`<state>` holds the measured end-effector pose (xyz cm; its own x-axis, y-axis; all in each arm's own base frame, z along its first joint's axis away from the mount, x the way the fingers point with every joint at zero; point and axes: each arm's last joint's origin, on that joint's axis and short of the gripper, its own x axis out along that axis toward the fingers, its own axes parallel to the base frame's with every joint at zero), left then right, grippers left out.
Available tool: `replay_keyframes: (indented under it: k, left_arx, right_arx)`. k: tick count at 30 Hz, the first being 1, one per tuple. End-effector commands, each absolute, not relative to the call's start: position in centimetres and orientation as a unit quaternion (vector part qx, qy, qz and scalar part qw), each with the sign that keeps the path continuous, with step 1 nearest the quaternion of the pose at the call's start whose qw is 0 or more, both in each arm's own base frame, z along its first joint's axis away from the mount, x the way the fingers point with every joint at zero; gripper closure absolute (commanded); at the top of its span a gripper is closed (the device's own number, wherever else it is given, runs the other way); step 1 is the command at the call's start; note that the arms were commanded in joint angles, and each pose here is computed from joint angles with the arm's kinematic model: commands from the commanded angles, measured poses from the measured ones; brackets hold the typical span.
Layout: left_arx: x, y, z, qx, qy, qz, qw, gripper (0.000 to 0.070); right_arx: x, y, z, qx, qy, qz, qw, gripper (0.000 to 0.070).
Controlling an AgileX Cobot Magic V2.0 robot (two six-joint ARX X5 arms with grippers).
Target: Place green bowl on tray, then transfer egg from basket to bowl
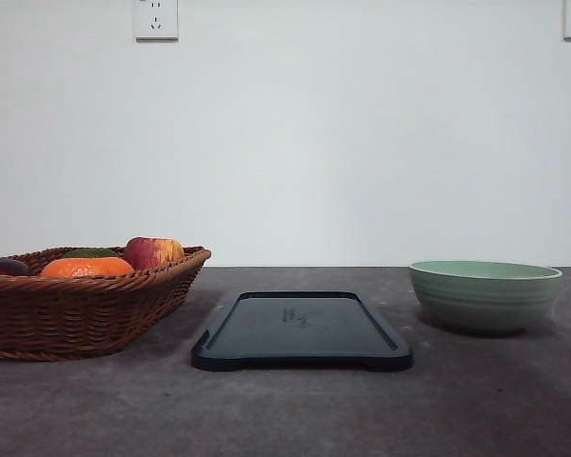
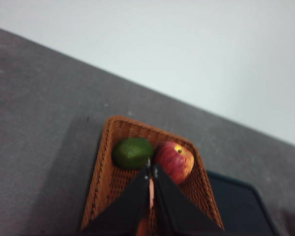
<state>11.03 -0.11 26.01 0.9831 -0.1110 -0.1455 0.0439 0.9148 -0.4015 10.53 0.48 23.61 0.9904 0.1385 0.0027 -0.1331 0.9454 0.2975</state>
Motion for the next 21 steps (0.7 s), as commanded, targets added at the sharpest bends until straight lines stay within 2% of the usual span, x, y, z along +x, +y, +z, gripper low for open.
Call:
replay_keyframes:
  k: [1,6,13,21]
  left_arx:
    - [11.3,-0.2,27.5,-0.167,0.08,-0.052,0.981,0.07]
    - [13.0,-0.3,29.8,-0.142,0.109,-0.075,0.981,0.07]
    - [16.0,-0.3,31.2,-0.13,0.172,-0.079,0.973,0.07]
    - [19.0,-0.6,32.2,-0.094,0.249,-0.091,0.96,0.07]
  right_arx:
    - [10.8,0.5,24.6,0.133,0.012,0.071,0.988,0.0692]
    - [12.0,0.5,25.7,0.109,0.07,0.068,0.989,0.0691]
    - [14.7,0.7,26.9,0.067,0.167,0.089,0.98,0.0691]
    - [18.4,0.7,28.0,0.064,0.249,0.085,0.963,0.0691]
